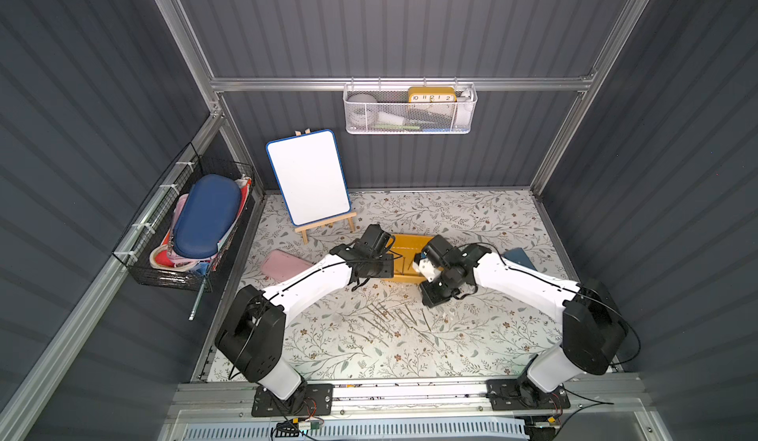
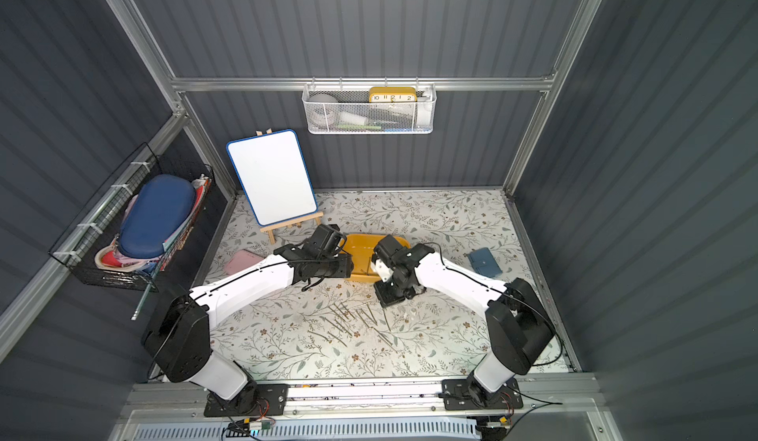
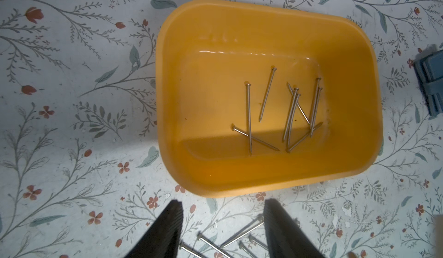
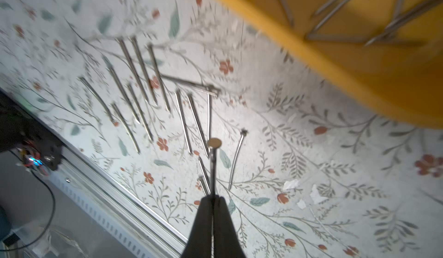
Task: Put the nails on the desktop into the storage box
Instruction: Place the nail in the storage box.
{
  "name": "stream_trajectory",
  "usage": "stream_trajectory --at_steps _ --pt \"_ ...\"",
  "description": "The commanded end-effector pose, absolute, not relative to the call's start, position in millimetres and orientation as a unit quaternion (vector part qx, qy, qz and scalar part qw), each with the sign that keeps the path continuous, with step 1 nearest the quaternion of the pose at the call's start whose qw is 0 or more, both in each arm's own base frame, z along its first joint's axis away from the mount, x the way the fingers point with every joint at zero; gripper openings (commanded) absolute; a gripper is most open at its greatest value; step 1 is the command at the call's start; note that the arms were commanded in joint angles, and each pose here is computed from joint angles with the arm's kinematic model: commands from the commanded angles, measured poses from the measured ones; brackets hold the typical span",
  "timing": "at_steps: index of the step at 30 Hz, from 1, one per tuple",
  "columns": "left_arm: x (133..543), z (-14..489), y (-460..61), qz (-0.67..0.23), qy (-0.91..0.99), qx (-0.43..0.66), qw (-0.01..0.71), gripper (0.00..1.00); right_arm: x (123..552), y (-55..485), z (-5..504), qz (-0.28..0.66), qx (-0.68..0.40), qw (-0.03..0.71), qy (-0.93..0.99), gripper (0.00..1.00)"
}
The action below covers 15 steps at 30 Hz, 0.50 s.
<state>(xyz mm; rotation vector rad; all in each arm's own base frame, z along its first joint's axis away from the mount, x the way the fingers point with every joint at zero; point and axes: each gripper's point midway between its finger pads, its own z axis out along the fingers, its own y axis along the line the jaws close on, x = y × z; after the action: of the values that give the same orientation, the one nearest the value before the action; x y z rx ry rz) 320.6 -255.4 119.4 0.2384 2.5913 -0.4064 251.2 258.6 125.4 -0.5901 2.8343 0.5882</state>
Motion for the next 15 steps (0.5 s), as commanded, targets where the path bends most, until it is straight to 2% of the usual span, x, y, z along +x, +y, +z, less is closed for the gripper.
stream_trajectory --at_steps 1,3,7,9,15 --pt "320.7 119.8 -252.5 -0.150 0.951 0.090 0.255 0.59 296.5 261.5 165.9 0.226 -0.137 0.153 0.952 0.00" --pt "320.2 120.7 -253.0 -0.153 0.950 0.091 0.255 0.59 319.2 262.3 164.7 0.225 -0.115 0.150 0.956 0.00" --pt "319.0 122.9 -251.2 -0.151 0.950 0.093 0.257 0.59 350.8 257.1 127.1 0.209 -0.070 0.092 0.971 0.00" --pt "317.7 122.7 -248.8 -0.149 0.950 0.092 0.257 0.59 363.5 255.6 107.4 0.204 -0.050 0.088 0.974 0.00" --pt "314.6 121.1 -244.1 -0.143 0.951 0.095 0.257 0.60 378.2 253.1 69.6 0.190 -0.021 0.070 0.979 0.00"
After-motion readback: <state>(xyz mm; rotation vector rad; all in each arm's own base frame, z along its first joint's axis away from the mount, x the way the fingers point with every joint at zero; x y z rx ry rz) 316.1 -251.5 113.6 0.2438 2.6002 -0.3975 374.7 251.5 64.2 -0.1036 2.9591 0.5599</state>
